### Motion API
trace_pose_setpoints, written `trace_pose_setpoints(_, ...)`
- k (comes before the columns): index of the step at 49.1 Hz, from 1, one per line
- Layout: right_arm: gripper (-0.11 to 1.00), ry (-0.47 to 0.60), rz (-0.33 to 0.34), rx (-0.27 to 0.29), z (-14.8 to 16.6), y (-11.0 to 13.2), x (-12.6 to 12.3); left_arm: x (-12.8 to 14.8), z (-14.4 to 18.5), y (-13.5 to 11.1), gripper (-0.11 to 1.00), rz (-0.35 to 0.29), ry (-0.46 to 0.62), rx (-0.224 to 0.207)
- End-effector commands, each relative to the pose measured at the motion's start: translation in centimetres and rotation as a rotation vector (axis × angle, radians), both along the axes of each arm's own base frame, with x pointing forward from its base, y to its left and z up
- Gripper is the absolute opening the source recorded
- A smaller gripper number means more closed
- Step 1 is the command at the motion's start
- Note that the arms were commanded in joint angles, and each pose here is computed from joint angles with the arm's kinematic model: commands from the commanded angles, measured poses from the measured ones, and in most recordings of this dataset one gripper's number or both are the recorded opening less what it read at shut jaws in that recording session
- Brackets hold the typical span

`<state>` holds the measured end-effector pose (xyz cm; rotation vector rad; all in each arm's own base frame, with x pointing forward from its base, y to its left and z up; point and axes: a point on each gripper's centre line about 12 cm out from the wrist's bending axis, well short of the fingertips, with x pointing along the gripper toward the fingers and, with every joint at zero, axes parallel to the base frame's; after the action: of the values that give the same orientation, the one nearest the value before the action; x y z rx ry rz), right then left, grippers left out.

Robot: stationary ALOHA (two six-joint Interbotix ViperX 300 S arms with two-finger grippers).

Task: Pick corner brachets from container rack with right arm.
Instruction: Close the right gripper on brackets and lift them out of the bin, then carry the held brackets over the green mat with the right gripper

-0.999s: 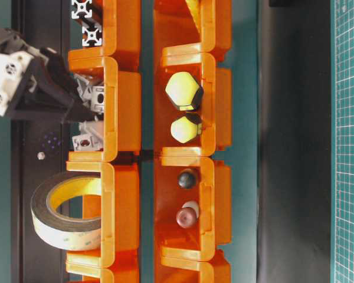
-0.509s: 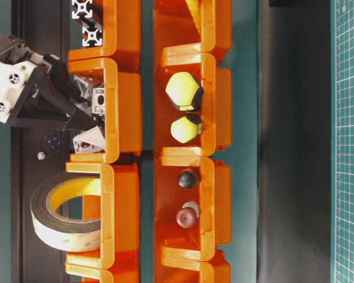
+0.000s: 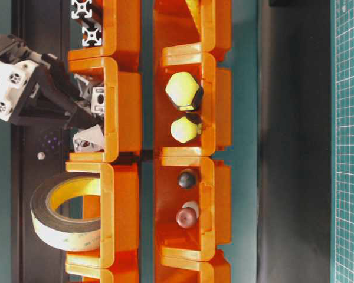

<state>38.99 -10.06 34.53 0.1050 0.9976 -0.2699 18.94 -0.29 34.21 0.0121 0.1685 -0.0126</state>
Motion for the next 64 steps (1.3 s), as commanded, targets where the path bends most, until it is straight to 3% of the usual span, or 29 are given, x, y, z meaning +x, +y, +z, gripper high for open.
trace_pose_setpoints(1,0.63,-0.088,0.031,-0.016,2.9,1.2,0.0,0.1,1.3,0.0,0.00,-0.001,-0.031,-0.002)
trace_pose_setpoints(23,0.63,-0.244,0.093,-0.053,9.3,3.8,-1.3,-0.3,1.7,0.0,0.00,0.002,-0.051,-0.001)
trace_pose_setpoints(38,0.63,-0.249,0.268,-0.031,10.5,10.6,-4.0,-0.8,2.1,0.0,0.00,0.001,-0.054,0.002)
trace_pose_setpoints(50,0.63,-0.185,0.423,-0.023,7.3,15.7,-5.5,-0.8,2.0,0.0,0.00,-0.002,-0.049,0.002)
trace_pose_setpoints(64,0.63,-0.104,0.556,-0.015,0.4,20.9,-2.9,-1.0,2.2,0.0,0.00,-0.002,-0.058,0.003)
